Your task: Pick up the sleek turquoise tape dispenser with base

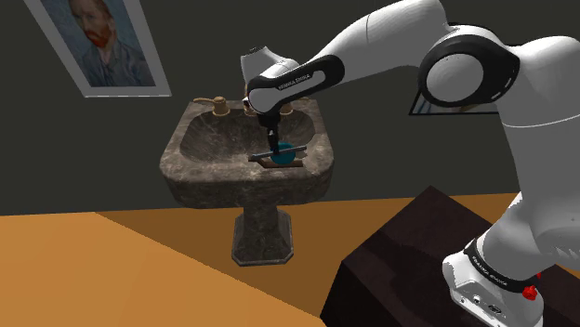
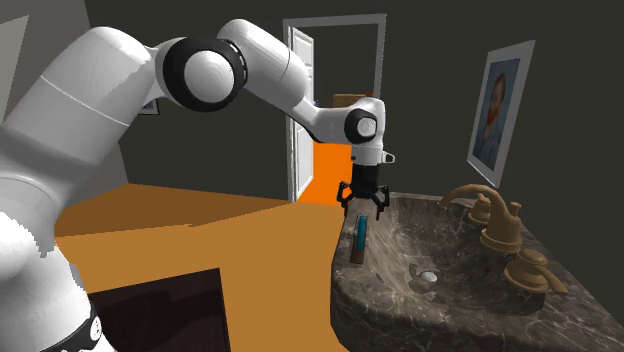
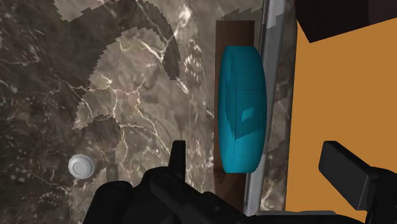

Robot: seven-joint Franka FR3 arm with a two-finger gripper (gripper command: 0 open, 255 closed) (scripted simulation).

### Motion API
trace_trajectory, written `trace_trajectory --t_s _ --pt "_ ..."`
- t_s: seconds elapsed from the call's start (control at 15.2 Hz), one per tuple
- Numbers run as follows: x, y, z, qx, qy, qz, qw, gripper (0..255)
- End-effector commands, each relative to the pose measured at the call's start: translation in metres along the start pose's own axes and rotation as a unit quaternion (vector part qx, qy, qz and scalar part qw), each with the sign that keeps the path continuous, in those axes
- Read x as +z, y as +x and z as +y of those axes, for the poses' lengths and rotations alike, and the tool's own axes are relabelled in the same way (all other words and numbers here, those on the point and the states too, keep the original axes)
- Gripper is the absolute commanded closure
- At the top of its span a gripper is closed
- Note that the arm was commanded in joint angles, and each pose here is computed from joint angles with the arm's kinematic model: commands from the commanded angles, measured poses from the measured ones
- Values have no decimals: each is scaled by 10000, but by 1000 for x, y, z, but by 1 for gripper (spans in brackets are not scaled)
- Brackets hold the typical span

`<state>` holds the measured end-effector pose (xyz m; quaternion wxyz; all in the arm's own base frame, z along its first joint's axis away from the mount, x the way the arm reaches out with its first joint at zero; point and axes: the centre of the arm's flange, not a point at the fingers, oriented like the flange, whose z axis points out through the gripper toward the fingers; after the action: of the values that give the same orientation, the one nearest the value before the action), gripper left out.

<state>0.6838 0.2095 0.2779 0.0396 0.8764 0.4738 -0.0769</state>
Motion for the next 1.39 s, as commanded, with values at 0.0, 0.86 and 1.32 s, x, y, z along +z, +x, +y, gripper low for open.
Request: trace_trajectory --t_s 0.0,0.86,1.32 --pt "11 3 0 -5 -2 0 10000 0" --pt "25 6 0 -5 -2 0 10000 255" --pt "-6 0 0 -5 -2 1 10000 255"
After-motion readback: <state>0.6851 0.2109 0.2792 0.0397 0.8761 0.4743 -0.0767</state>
